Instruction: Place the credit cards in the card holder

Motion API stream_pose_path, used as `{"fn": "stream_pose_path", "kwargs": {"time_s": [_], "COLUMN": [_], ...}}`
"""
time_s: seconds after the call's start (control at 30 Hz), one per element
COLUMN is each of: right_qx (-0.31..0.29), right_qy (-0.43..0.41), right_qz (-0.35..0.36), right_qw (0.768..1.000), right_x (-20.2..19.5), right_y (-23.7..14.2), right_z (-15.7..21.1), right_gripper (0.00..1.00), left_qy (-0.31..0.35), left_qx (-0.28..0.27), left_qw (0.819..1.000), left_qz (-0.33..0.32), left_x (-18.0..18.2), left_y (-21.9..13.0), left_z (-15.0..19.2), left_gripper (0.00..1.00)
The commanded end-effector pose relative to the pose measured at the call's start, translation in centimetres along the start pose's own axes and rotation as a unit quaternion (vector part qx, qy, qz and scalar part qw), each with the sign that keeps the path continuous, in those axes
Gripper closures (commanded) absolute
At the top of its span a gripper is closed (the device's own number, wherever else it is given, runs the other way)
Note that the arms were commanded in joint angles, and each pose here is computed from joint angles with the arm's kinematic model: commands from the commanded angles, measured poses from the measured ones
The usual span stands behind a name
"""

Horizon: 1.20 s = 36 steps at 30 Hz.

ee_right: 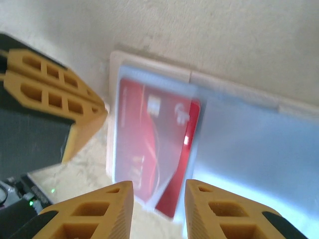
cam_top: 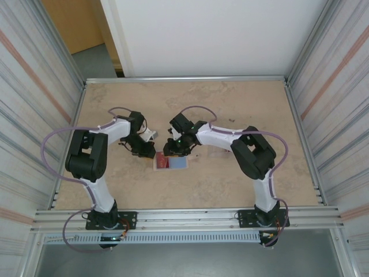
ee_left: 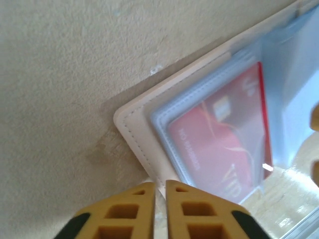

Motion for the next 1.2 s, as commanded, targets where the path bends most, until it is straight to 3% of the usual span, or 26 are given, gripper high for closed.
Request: {"fn": "stream_pose_path", "kwargs": {"time_s": [0.0,0.17,0.3,0.8,1.17], "right_qx": [-0.012,-0.014,-0.014,0.002,0.011], "right_qy": [-0.009,0.019,0.039,0.054,0.063], "right_qz": [0.020,0.055,0.084,0.075,0.074], "right_qw": [1.000,0.998,0.996,0.996,0.995], "right_x": [-0.1,-2.5,-4.1,-5.0,-6.0], "right_y": [-2.5,-3.6,-4.1,-1.8,-0.4], "right_z": [0.9,2.7,3.4,3.8,4.7], "right_gripper": [0.68,0.66,0.63,0.62,0.62], "left_qy": [-0.010,-0.046,-0.057,-0.117,-0.130], "left_qx": [-0.033,-0.046,-0.044,0.017,0.030], "left_qw": [0.999,0.997,0.995,0.984,0.976], "left_qz": [0.017,0.045,0.075,0.130,0.173], "left_x": [-0.2,0.3,0.2,-0.3,-1.2], "left_y": [-1.9,-2.4,-1.6,0.9,1.0], "left_z": [0.2,0.8,1.4,1.3,1.1], "left_gripper": [0.79,0.56,0.49,0.48,0.51]}}
Point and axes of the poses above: each hand's point on the last joint's axis, 136 mm out from that joint toward the fingers, its own y axis out along the fingers, its own x axis along the line the jaws close on, z = x × y, the point moved 6 cm from there along -y, back along the fingers, and after that the axes turned 15 degrees about -y, right-handed, at the moved point
